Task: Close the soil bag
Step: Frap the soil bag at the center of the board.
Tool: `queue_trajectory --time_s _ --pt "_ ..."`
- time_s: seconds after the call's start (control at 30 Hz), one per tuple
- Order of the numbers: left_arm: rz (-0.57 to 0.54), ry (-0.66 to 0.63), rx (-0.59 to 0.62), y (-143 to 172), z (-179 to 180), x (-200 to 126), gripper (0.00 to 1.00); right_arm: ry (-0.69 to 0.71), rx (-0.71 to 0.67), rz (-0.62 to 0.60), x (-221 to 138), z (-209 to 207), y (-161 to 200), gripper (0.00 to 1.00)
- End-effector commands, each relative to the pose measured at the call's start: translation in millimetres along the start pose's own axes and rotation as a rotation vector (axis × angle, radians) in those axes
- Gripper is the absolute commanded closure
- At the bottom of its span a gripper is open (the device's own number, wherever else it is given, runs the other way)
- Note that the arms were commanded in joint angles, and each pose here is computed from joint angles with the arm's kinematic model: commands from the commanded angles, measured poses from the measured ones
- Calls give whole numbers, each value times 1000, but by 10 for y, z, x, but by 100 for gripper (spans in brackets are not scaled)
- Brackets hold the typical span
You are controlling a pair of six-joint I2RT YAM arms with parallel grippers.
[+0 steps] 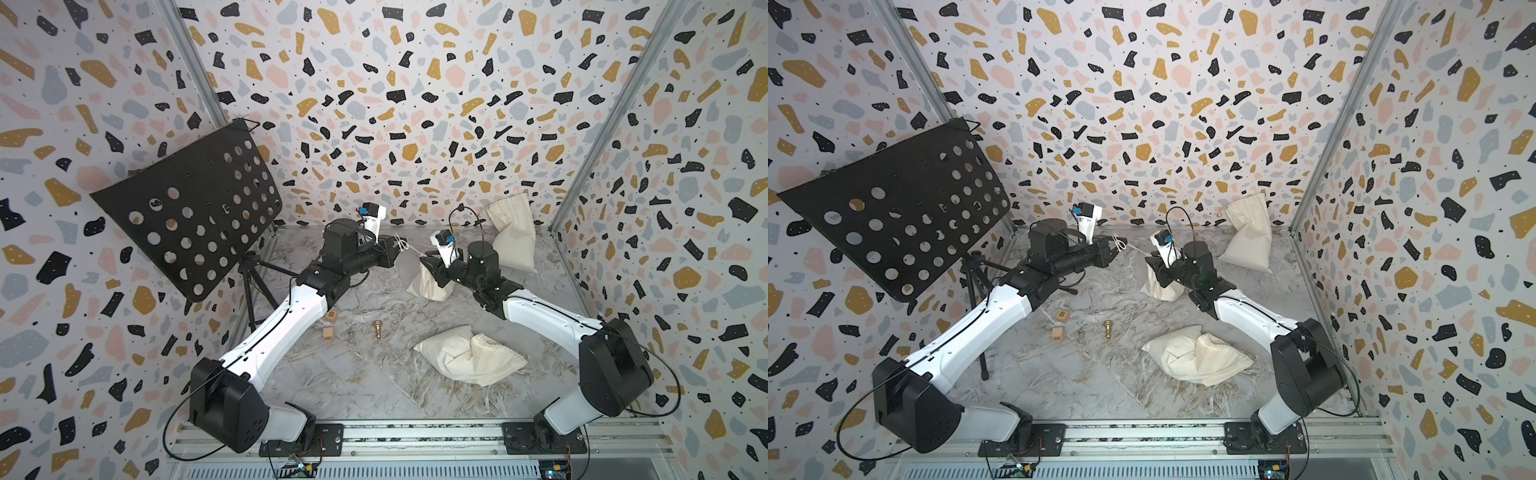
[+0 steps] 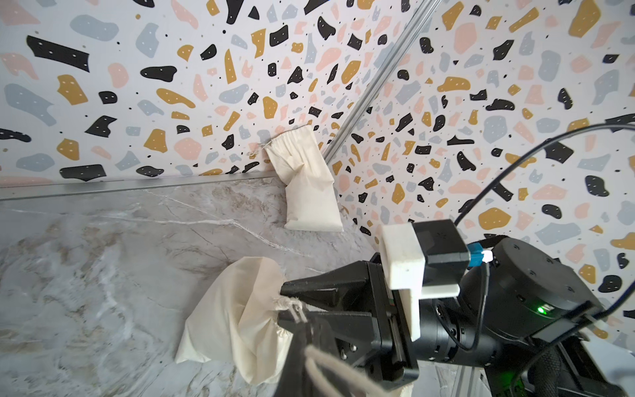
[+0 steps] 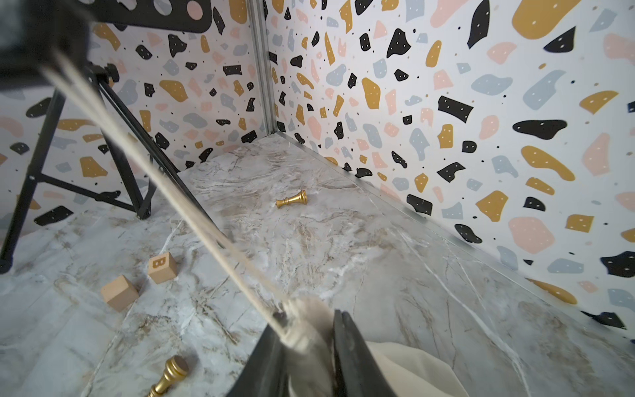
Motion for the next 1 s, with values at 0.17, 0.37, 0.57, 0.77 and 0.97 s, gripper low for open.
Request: queue_trajectory --time_s 0.17,0.37,0.57,0.77,0.97 --pt "-325 255 142 -617 -692 -400 100 9 -7 124 -273 2 6 50" --pt "-291 262 130 -505 -691 -309 100 -44 -39 35 -300 114 -401 31" --pt "-266 262 109 -431 -662 -241 100 -124 -9 -61 -290 237 -731 18" --pt "-262 261 109 -419 -659 -248 100 -132 27 -144 -313 283 -953 20" --pt "-264 267 112 -415 -673 -263 100 -133 65 -166 -228 253 -1077 27"
Point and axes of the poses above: each gripper's point midway between its finger pads, its own x axis out along the fingers, its own z axis along the line the jaws close on, y = z × x, the point moved 7 cm from there along -x, back along the fingers, and after that the axes turned 6 degrees about -x, right-handed, at the moved point
